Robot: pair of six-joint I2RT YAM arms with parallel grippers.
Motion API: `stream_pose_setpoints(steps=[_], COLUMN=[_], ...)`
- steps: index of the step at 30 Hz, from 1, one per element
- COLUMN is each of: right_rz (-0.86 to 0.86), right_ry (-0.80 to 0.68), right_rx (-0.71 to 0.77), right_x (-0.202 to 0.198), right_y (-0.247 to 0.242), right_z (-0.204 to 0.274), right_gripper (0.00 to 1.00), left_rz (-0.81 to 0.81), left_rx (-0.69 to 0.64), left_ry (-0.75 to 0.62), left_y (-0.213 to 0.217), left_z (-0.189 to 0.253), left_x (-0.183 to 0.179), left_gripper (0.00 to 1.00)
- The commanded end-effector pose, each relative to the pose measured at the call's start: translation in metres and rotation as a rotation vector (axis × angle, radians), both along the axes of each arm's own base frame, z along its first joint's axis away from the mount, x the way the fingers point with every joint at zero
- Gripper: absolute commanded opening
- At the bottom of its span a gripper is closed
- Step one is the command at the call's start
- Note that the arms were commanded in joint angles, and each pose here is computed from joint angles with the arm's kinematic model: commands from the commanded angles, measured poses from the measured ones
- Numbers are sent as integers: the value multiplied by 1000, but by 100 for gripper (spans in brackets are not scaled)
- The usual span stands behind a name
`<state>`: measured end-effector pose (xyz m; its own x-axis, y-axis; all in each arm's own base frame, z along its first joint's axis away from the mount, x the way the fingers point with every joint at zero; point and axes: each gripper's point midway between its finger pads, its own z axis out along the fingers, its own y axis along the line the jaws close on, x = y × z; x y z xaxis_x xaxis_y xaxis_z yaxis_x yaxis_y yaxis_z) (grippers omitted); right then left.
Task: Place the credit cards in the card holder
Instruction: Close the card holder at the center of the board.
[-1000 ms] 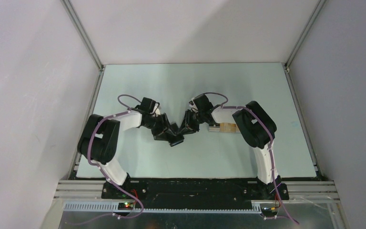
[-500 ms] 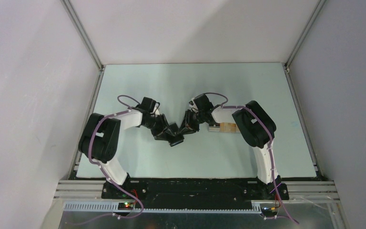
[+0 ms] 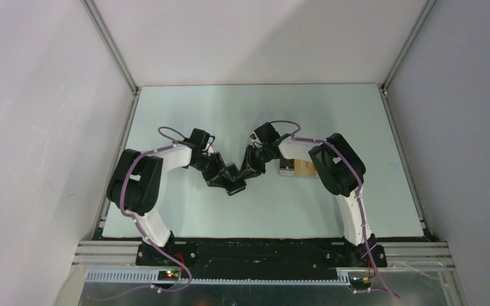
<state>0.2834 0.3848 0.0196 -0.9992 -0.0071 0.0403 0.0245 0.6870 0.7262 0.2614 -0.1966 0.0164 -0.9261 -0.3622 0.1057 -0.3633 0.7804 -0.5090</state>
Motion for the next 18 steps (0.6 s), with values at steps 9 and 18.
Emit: stream_pose_setpoints(steps=[9, 18], right_rz=[138, 284], right_ry=[48, -31], right_rx=[-525, -735], right_x=[-67, -94], right_y=[-24, -22], right_z=[-112, -134], right_gripper=[8, 0], left_rz=[127, 135], left_rx=[182, 268], left_ry=[-196, -167], left_y=[9, 12], left_z=[-44, -48], left_x=[61, 61], left_gripper=[47, 42])
